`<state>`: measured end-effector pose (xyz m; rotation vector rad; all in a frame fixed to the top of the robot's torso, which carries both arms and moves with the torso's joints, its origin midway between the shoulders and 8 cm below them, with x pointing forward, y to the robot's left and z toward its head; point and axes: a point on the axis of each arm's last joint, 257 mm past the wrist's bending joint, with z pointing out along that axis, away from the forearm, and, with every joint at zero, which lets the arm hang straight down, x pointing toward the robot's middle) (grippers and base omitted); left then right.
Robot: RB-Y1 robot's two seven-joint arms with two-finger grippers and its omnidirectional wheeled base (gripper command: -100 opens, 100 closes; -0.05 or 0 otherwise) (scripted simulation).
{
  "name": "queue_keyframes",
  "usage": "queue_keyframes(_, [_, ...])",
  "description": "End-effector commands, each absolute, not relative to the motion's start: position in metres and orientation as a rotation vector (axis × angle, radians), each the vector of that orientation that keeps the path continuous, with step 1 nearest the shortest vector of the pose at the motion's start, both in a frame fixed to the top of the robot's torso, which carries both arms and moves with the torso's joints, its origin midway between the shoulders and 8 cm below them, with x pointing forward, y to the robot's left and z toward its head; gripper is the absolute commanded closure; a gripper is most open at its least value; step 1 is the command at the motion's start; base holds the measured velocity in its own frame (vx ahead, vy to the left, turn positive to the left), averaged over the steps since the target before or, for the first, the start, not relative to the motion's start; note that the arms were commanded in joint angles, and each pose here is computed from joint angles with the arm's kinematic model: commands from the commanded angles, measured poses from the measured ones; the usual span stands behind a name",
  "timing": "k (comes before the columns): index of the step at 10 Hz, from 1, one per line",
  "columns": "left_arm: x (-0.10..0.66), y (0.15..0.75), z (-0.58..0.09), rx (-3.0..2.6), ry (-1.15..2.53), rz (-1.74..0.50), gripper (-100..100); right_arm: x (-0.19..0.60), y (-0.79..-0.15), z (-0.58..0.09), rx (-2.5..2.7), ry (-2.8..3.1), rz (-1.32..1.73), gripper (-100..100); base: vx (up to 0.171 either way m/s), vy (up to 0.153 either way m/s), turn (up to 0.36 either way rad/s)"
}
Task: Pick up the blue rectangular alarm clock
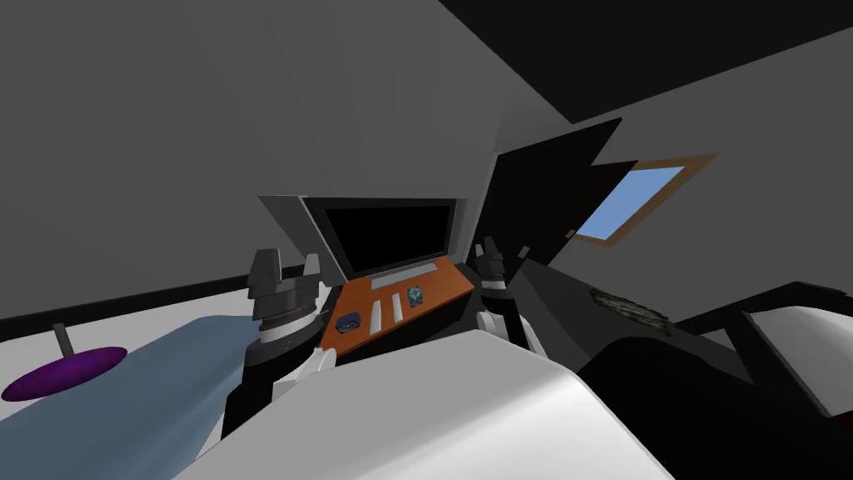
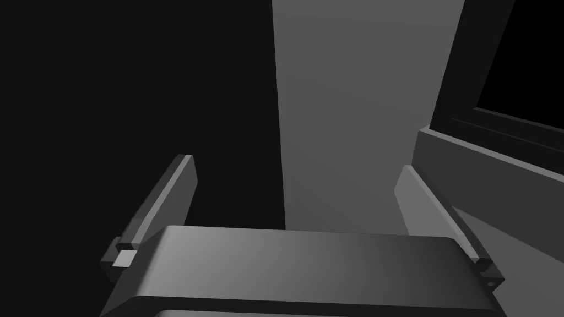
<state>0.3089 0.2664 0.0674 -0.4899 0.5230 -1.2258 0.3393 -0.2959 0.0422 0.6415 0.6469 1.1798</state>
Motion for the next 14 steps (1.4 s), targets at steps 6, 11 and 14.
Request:
queue_keyframes(6, [0.341, 0.276, 0.037, -0.533, 0.698, -1.203, -100, 0.339, -0.296, 0.042, 0.642, 0.647, 1.18, 0, -0.018, -0.039, -0.123])
queue_keyframes(11, [0.378, 0.31, -0.006, -0.677, 0.829, -1.145, -100, 0.339, -0.296, 0.042, 0.642, 0.647, 1.18, 0, -0.011, -0.041, -0.188])
queue_keyframes(14, [0.392, 0.325, -0.028, -0.756, 0.883, -1.114, -100, 0.339, -0.296, 0.042, 0.642, 0.647, 1.18, 0, -0.013, -0.035, -0.118])
